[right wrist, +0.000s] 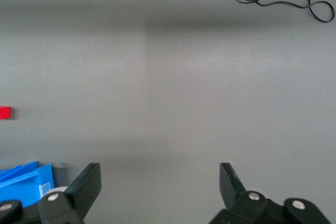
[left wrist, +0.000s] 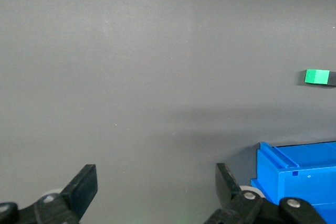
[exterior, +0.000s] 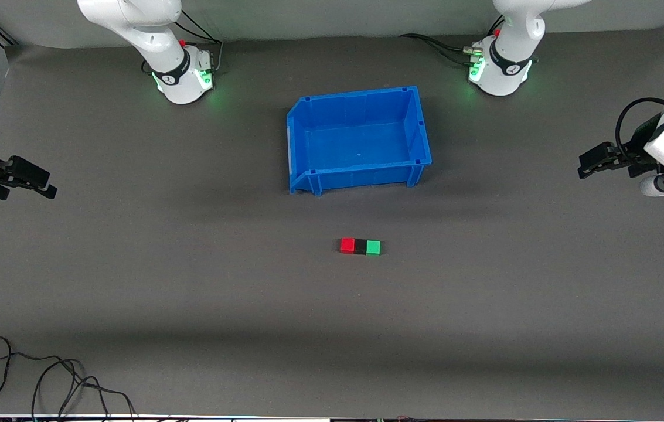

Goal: Attach green and red cubes to black cube

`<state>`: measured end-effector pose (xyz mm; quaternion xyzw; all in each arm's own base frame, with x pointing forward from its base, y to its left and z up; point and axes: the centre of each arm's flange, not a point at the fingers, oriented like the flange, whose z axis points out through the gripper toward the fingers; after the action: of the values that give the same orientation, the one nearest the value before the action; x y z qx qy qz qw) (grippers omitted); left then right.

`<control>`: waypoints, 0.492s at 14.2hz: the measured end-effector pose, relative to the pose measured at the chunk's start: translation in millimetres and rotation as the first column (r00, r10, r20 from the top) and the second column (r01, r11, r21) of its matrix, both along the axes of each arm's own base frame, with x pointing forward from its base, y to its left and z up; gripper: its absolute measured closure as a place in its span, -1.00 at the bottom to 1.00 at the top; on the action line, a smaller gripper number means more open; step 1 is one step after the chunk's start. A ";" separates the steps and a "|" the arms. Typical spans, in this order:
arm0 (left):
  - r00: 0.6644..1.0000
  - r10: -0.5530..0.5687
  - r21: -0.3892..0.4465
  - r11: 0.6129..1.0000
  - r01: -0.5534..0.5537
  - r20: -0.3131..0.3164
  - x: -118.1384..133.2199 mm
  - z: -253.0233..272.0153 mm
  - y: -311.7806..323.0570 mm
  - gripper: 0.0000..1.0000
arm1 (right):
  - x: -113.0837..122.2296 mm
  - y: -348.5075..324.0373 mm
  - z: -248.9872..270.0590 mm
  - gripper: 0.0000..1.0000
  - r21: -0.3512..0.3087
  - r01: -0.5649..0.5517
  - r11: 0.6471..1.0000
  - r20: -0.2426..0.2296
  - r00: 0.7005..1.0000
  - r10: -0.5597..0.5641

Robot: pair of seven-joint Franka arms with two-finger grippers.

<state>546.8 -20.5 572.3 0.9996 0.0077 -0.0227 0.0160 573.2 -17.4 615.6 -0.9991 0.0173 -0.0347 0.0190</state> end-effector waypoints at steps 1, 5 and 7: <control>1.000 -0.001 0.000 1.000 0.001 -0.002 -0.1 1.5 -0.3 -1.00 | 0.0 -0.1 0.0 -1.00 -0.006 -0.001 1.000 0.000 1.000 0.001; 1.000 0.018 -0.002 1.000 -0.018 -0.017 2.1 -1.1 12.7 -1.00 | -5.7 -4.4 0.2 -1.00 -0.008 0.005 1.000 -0.031 1.000 -0.005; 0.999 0.022 -0.003 1.000 -0.022 -0.031 2.7 -5.1 15.6 -1.00 | -10.4 -4.7 3.9 -1.00 -0.008 0.005 1.000 -0.038 0.999 -0.006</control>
<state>549.6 -4.9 567.2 0.9989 0.0188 -0.0380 0.0177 562.8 -22.1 619.5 -0.9996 0.0203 -0.0156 0.0145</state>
